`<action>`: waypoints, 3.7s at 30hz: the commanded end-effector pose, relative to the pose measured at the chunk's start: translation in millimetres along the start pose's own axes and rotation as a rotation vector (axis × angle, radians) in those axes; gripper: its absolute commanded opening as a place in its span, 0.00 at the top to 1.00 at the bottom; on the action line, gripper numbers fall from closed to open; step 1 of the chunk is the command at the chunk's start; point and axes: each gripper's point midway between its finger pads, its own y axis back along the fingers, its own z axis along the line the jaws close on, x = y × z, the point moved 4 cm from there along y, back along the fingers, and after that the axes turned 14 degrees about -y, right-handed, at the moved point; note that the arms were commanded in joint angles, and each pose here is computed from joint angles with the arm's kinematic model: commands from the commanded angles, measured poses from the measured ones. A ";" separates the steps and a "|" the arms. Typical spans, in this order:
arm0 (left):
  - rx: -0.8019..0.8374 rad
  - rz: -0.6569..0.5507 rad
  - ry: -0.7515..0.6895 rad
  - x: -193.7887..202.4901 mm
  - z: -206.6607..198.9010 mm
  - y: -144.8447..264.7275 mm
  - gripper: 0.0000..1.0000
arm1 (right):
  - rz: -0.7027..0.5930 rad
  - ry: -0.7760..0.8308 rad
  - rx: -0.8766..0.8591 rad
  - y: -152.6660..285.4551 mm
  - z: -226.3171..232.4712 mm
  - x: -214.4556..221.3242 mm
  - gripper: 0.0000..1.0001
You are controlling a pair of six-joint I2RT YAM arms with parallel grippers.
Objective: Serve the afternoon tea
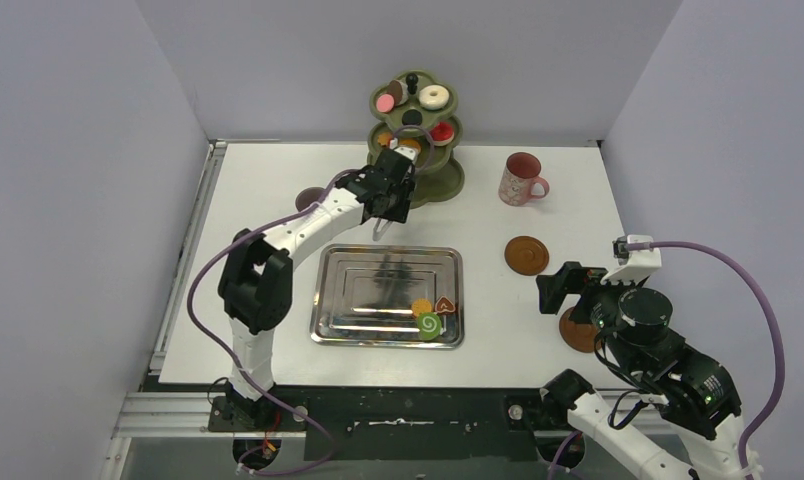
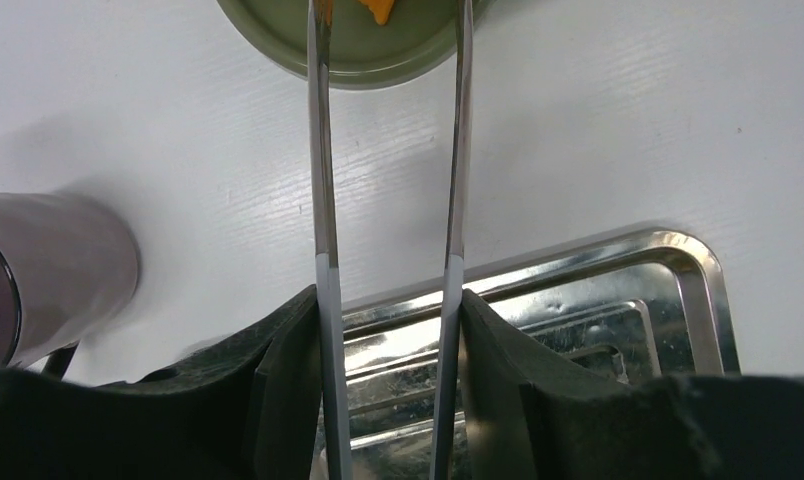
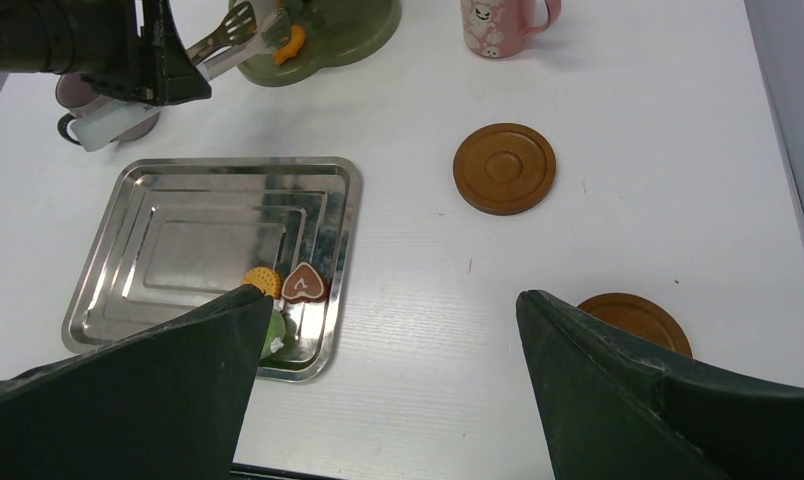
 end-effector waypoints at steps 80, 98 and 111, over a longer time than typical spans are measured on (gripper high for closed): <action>0.436 0.242 -0.374 146.0 -131.6 228.0 0.49 | -0.024 0.023 0.025 -6.7 2.9 -9.5 0.00; 0.380 0.268 -0.417 151.7 -133.5 222.6 0.48 | -0.031 0.007 0.015 -4.6 3.8 -10.3 0.00; 0.360 0.174 -0.396 133.2 -129.1 236.0 0.63 | -0.027 0.002 0.009 -3.7 0.4 -4.2 0.00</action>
